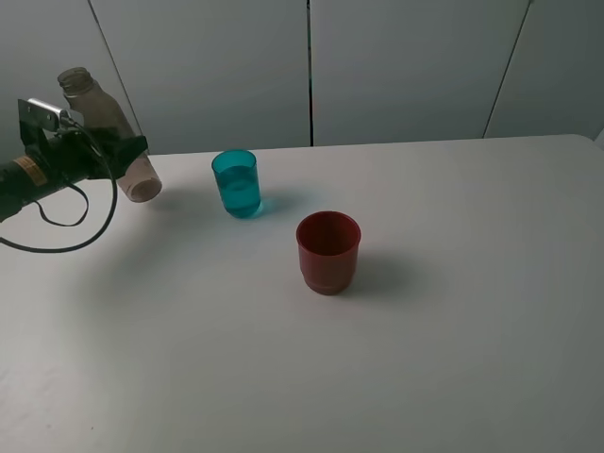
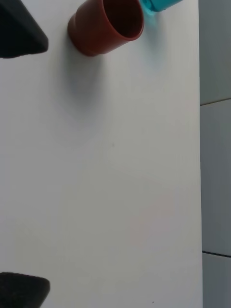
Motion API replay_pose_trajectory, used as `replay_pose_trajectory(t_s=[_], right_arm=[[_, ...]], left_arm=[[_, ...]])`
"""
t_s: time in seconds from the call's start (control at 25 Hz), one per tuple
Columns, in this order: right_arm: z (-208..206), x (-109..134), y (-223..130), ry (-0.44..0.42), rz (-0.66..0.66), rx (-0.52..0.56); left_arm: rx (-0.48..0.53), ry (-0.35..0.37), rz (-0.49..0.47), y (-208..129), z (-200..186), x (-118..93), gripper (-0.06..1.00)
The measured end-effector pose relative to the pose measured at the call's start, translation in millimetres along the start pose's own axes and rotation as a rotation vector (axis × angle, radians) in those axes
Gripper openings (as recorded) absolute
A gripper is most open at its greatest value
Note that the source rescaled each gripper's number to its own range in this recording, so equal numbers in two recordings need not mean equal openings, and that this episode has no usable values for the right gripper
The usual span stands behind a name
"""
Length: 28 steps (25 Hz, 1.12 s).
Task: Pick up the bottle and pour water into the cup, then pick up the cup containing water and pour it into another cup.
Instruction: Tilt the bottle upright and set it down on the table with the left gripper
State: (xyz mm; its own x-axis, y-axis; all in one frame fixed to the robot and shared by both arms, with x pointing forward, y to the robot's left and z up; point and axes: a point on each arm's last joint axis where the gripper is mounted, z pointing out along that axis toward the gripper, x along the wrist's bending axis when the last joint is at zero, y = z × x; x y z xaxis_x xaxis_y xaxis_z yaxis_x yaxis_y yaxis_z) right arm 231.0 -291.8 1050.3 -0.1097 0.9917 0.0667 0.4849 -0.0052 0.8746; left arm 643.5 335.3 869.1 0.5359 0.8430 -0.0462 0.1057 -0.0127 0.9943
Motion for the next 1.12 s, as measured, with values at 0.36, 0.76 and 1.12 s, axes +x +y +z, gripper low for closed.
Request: replay_pose_trajectory(t_s=[0.36, 0.76, 1.12], right_arm=[[0, 0, 0, 0.000, 0.000, 0.000], [0, 0, 0, 0.000, 0.000, 0.000], [0, 0, 0, 0.000, 0.000, 0.000]], left_arm=[[0.037, -0.015, 0.061, -8, 0, -1, 0.01], [0.093, -0.016, 0.060, -13, 0, -1, 0.01], [0.093, -0.012, 0.050, -13, 0, -1, 0.01]])
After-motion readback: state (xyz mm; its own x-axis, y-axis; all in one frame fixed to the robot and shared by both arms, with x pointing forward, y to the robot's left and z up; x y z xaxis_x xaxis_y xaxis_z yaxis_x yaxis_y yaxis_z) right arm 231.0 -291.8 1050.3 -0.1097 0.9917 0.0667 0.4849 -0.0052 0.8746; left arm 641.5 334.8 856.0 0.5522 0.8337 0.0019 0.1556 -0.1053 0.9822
